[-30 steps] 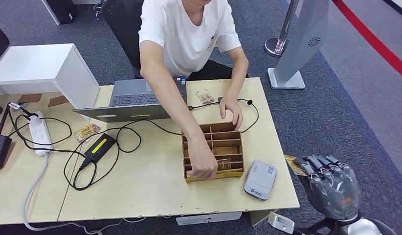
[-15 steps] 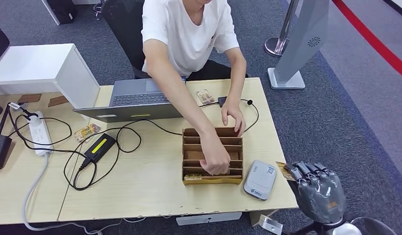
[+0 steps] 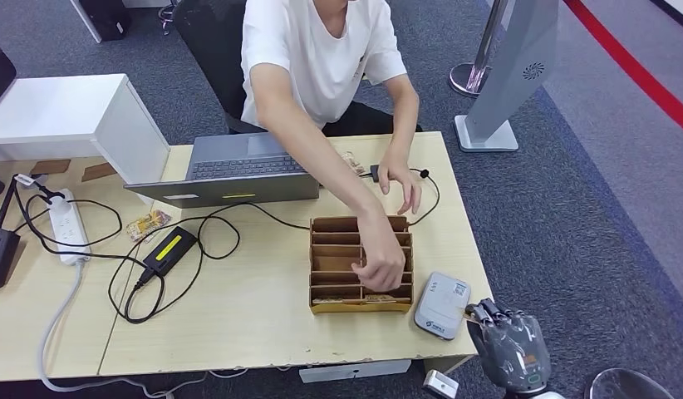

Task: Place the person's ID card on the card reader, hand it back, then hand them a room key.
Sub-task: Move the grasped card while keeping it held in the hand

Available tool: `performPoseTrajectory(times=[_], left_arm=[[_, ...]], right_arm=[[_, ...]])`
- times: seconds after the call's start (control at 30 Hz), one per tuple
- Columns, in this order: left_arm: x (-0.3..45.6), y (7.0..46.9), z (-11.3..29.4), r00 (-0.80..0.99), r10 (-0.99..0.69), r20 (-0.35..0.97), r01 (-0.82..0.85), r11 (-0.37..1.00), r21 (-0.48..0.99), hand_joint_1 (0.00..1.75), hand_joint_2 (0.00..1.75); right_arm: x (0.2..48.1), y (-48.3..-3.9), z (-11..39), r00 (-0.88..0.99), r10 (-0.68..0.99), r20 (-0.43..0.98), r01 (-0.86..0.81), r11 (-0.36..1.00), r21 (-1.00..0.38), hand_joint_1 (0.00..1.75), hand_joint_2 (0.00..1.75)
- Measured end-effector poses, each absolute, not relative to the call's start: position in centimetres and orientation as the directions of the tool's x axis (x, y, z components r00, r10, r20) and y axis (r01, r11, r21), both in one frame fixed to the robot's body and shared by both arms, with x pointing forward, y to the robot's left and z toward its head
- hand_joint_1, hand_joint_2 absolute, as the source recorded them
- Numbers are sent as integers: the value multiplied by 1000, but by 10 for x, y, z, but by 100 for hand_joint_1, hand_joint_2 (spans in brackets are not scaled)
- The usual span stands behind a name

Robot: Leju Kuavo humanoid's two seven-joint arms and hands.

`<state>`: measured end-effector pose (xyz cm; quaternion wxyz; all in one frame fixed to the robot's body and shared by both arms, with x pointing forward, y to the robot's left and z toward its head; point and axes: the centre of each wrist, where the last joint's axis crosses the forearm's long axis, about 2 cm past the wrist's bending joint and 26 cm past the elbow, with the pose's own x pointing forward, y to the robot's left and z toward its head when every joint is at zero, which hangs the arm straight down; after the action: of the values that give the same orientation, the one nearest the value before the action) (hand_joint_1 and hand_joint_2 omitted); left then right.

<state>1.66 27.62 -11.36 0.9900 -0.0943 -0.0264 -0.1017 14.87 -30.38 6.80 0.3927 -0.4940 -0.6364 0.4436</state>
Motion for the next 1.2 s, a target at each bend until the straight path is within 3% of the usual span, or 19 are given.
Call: performPoseTrajectory(times=[0.83,1.0,1.2], left_arm=[[17,277,-114,972,-222,75,232,957,-176,0,175],[17,277,-114,970,-230,74,240,955,-176,0,175],[17,280,-114,964,-251,83,262,949,-174,0,175]], right_arm=[[155,-317,12,-103,991,85,88,94,-992,175,175],[158,-321,15,-125,990,64,114,78,-990,175,175],[188,-318,52,-128,990,66,272,99,-957,175,175]])
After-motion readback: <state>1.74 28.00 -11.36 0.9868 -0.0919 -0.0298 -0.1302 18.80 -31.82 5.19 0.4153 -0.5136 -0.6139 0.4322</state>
